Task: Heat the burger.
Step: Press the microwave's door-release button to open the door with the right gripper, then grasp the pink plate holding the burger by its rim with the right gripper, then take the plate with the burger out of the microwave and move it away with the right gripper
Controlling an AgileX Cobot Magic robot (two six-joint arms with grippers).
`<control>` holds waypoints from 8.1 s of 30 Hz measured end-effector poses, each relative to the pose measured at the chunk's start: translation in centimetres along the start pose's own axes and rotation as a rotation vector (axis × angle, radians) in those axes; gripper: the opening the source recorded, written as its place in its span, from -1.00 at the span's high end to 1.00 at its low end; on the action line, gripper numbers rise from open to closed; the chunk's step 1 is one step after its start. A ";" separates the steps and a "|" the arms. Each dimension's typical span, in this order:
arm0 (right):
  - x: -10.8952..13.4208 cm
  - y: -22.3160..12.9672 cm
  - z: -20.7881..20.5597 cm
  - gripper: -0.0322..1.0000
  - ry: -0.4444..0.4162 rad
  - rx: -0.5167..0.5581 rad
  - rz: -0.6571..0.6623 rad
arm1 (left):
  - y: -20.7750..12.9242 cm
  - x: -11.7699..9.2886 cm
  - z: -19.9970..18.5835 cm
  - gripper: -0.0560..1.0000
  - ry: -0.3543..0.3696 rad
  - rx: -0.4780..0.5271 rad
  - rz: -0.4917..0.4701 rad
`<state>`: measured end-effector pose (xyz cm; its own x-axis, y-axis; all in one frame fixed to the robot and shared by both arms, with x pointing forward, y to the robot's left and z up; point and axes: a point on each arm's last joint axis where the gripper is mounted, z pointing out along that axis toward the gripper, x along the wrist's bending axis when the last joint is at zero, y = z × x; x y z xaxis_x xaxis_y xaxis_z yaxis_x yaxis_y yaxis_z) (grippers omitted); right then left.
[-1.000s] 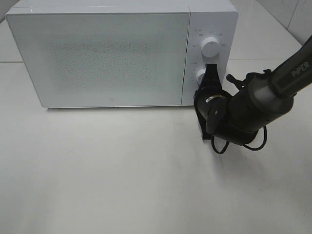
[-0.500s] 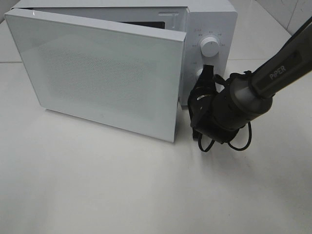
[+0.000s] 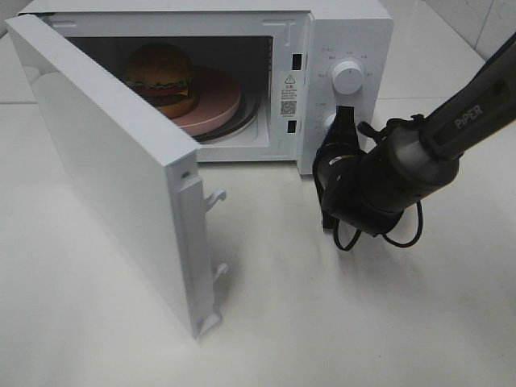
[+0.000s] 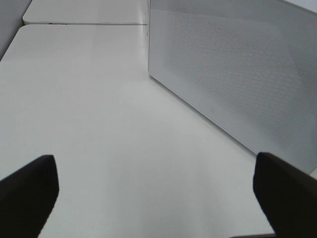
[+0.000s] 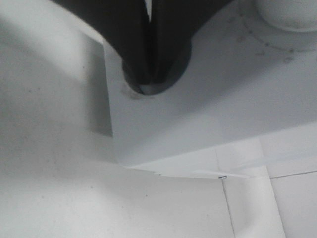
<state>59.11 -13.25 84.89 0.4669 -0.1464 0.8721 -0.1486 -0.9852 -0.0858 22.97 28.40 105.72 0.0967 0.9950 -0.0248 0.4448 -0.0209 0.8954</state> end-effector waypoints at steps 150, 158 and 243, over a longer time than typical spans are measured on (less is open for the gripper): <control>8.4 -15.9 -2.0 -0.76 0.766 0.795 -3.295 | 0.0 0.0 0.0 -0.98 0.000 0.000 0.000; 7.7 -16.8 -0.5 -0.74 0.761 0.797 -3.295 | 0.0 0.0 0.0 -0.98 0.000 0.000 0.000; 5.0 -19.8 2.9 0.74 0.797 0.880 -2.943 | 0.0 0.0 0.0 -0.98 0.000 0.000 0.000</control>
<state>66.94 5.31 89.49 -0.8613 0.0025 -0.5081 -0.2329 0.8869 0.3990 22.97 28.40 105.72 0.0967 0.9950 -0.0248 0.4448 -0.0209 0.8954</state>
